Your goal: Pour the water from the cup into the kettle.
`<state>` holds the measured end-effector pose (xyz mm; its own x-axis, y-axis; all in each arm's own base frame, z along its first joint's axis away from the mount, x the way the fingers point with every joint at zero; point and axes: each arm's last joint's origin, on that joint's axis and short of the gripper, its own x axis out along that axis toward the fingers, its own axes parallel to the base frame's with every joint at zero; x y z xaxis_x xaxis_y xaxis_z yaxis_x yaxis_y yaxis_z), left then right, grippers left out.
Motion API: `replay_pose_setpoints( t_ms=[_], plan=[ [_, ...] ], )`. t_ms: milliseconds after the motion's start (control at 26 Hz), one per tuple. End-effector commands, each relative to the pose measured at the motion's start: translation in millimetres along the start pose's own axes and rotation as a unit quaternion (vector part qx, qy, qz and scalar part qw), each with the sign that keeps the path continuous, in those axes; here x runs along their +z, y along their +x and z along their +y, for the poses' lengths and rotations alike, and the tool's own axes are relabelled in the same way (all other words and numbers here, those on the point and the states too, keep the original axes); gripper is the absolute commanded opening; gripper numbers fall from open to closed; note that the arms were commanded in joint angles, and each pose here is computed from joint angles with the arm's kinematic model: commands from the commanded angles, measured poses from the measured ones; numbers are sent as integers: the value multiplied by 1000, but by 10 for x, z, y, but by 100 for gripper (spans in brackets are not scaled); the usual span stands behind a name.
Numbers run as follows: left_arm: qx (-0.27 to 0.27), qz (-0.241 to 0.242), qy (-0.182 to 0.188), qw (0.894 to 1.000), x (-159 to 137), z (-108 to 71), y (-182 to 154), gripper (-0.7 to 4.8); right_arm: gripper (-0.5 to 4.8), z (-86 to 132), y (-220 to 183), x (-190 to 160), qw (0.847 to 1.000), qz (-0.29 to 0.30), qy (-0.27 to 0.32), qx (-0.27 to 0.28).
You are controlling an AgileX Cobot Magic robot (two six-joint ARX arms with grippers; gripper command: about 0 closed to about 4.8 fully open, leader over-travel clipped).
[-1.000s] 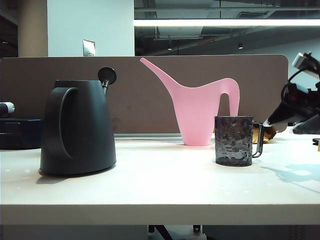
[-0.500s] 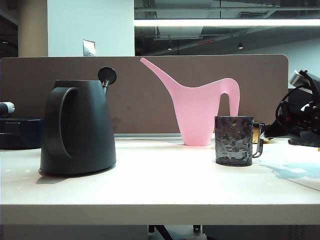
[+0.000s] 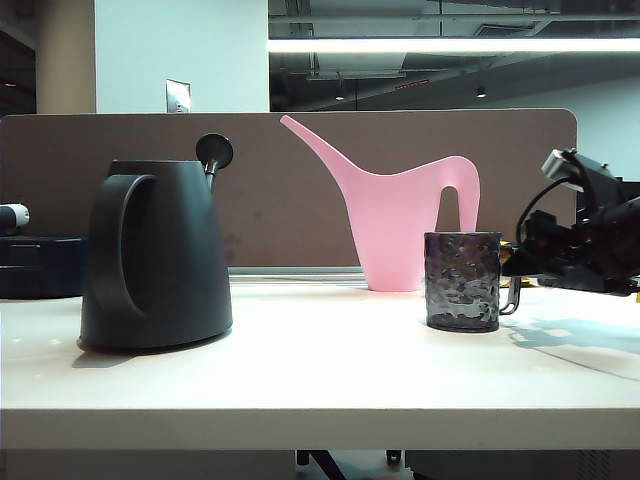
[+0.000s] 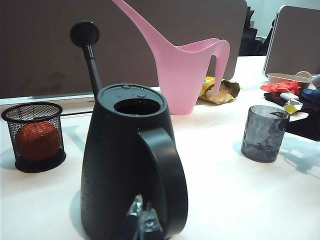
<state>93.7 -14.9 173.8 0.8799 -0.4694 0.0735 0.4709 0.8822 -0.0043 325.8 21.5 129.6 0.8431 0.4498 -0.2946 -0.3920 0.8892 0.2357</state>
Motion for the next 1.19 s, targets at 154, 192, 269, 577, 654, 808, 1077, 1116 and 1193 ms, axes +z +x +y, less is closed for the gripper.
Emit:
replay_pose_setpoints(
  t_ms=[154, 192, 269, 577, 654, 808, 1077, 1116, 1193],
  plan=[
    [-2, -3, 2, 1000, 11, -2, 0, -5, 301, 13, 229, 50, 1000, -6, -8, 6],
    [-2, -3, 2, 1000, 11, -2, 0, -5, 301, 8, 247, 47, 1000, -5, -7, 6],
    [-2, -3, 2, 1000, 11, -2, 0, -5, 300, 5, 297, 44, 1000, 1, -6, 7],
    [-2, -3, 2, 1000, 11, -2, 0, -5, 26, -9, 328, 54, 1000, -2, -7, 3],
    [-1, -3, 2, 1000, 11, -2, 0, -5, -8, -9, 328, 57, 1000, -3, -8, 3],
    [-2, -3, 2, 1000, 11, -2, 0, -5, -9, -4, 319, 75, 1000, -6, -9, 3],
    [-8, 21, -10, 1000, -37, -5, -1, -5, -9, 85, 159, 384, 999, -41, -24, -21],
    [-22, 32, -16, 999, -60, -13, -3, -5, -9, 110, 113, 447, 998, -43, -28, -25],
    [-37, 41, -21, 998, -78, -22, -4, -5, -9, 138, 59, 512, 998, -43, -31, -29]
  ],
)
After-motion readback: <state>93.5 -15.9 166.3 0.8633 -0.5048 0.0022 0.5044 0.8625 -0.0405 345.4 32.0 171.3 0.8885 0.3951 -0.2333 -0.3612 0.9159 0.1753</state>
